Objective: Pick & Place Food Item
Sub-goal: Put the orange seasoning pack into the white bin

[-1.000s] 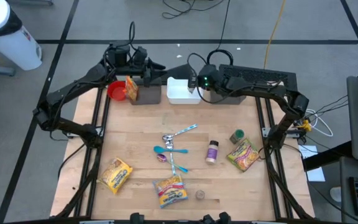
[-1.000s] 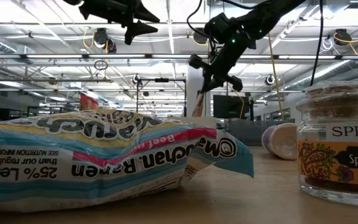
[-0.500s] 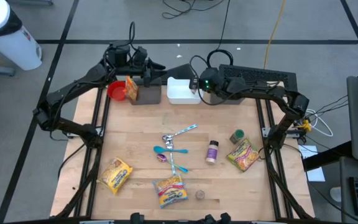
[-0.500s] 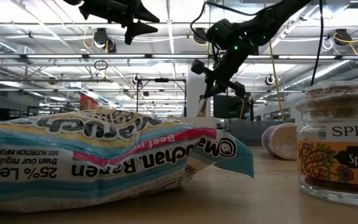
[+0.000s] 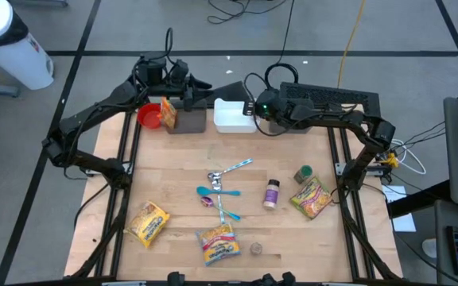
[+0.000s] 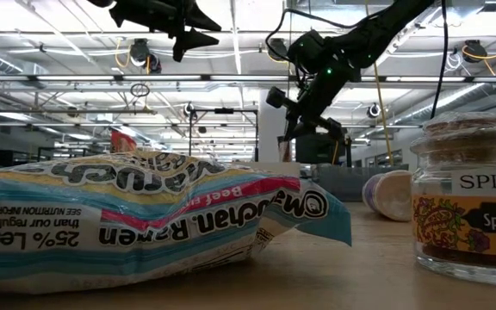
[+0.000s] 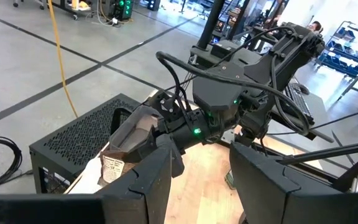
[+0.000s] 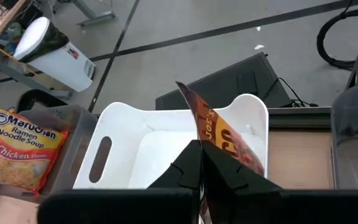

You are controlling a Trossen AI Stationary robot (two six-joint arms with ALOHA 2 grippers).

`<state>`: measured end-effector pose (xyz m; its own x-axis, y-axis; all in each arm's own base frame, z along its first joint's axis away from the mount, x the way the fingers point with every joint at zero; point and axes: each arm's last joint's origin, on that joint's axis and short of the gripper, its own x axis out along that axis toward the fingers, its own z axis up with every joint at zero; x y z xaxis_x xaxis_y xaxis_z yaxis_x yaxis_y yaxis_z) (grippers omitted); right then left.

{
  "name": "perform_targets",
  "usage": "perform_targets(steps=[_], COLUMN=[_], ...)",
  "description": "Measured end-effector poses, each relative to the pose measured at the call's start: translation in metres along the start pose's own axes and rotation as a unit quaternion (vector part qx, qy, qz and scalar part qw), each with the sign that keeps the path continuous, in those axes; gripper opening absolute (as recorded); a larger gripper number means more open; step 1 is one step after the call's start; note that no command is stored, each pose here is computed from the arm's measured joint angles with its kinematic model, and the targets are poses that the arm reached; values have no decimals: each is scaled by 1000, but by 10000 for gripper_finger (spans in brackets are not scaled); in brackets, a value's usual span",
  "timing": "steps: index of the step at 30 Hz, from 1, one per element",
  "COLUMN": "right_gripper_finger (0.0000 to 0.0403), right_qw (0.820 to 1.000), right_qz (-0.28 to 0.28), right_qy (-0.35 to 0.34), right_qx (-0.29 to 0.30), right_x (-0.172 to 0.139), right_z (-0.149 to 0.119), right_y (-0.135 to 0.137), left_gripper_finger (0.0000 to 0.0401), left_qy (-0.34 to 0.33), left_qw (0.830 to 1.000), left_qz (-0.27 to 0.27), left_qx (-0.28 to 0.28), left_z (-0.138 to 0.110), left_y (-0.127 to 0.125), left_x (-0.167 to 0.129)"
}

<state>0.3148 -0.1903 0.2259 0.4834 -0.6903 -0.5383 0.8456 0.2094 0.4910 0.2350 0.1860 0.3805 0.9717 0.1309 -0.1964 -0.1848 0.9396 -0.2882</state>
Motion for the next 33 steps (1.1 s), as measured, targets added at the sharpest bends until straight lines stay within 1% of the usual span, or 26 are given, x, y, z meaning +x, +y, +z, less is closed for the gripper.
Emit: perform_targets(steps=[5,9,12,15,17,27,33], right_gripper_finger=[0,0,0,0,0,0,0], right_qw=[1000,1000,1000,1000,1000,999,999], right_qz=[5,9,8,-10,-12,-16,-29], right_qy=[16,16,15,12,13,17,25], right_qx=[0,-3,-5,-15,-21,-21,-25], right_x=[20,26,27,27,26,27,27], right_z=[-12,-15,-15,-16,-16,-16,-16], right_y=[-2,3,4,1,1,0,-4], left_gripper_finger=[170,170,170,170,170,170,170], left_qy=[1,2,7,12,15,14,14], left_qw=[1000,1000,1000,1000,1000,1000,1000], left_qz=[-2,-3,-5,-5,-6,-6,-7], left_qx=[0,-2,-8,-11,-12,-4,-4], left_z=[0,-1,-1,-3,-3,-3,-3], left_y=[-1,-1,-1,-1,-1,-1,-1], left_x=[1,1,1,1,1,1,1])
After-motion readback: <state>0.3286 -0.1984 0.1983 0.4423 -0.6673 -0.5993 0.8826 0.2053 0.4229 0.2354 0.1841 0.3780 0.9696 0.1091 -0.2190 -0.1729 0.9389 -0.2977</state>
